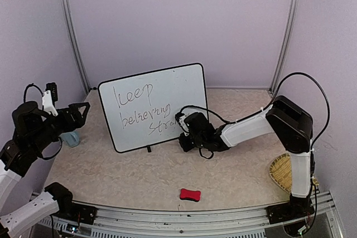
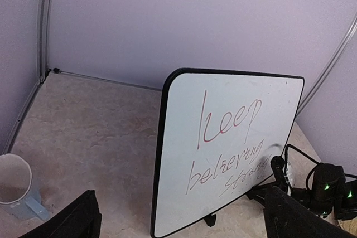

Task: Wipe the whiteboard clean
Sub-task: Move the whiteboard to the center of the board, then pick up the whiteboard eraser from the center of the board.

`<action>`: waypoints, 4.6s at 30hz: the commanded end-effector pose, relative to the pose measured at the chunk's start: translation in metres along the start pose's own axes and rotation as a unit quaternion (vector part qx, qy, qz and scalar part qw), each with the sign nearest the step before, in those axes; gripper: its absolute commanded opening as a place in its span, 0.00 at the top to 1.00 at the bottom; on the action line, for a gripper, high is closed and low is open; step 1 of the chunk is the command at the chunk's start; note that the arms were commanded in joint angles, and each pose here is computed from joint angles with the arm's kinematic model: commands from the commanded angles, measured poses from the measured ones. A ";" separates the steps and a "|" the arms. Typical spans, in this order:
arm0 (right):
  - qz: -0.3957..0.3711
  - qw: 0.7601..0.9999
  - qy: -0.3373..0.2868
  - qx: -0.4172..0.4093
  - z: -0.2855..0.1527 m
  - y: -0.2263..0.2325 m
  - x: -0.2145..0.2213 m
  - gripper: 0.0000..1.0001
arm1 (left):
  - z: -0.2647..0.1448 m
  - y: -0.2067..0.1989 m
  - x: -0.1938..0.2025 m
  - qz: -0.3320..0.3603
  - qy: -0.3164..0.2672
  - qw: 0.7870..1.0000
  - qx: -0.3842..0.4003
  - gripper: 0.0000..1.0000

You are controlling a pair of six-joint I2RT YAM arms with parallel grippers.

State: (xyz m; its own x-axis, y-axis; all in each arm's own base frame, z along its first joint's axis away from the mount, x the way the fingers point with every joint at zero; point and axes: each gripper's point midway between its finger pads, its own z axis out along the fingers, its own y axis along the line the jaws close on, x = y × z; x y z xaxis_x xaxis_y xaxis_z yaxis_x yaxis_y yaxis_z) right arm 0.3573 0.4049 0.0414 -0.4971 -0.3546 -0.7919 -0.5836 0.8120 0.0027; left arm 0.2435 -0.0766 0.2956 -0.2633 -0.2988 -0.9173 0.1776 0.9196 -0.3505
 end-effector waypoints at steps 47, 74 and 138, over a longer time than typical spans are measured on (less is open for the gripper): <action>-0.111 0.993 -0.009 -0.030 -0.061 -0.018 -0.021 0.51 | -0.006 0.009 -0.011 0.000 -0.029 1.000 -0.012 0.01; -0.064 0.982 0.036 -0.173 -0.162 0.012 -0.001 0.08 | -0.007 0.008 -0.009 0.000 -0.027 1.000 -0.012 0.01; -0.335 0.887 0.237 -0.210 -0.164 0.126 0.139 0.34 | -0.002 0.006 -0.004 0.001 -0.015 1.000 -0.012 0.01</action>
State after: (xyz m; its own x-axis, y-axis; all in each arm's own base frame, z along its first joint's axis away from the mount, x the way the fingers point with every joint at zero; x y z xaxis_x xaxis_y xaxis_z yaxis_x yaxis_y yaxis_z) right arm 0.1117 0.3757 0.0340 -0.1212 -0.9237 -0.3635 -0.9863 0.1533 -0.0605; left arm 0.2418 -0.0682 0.2988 -0.2357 -0.3105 -0.9209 0.1516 0.9242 -0.3505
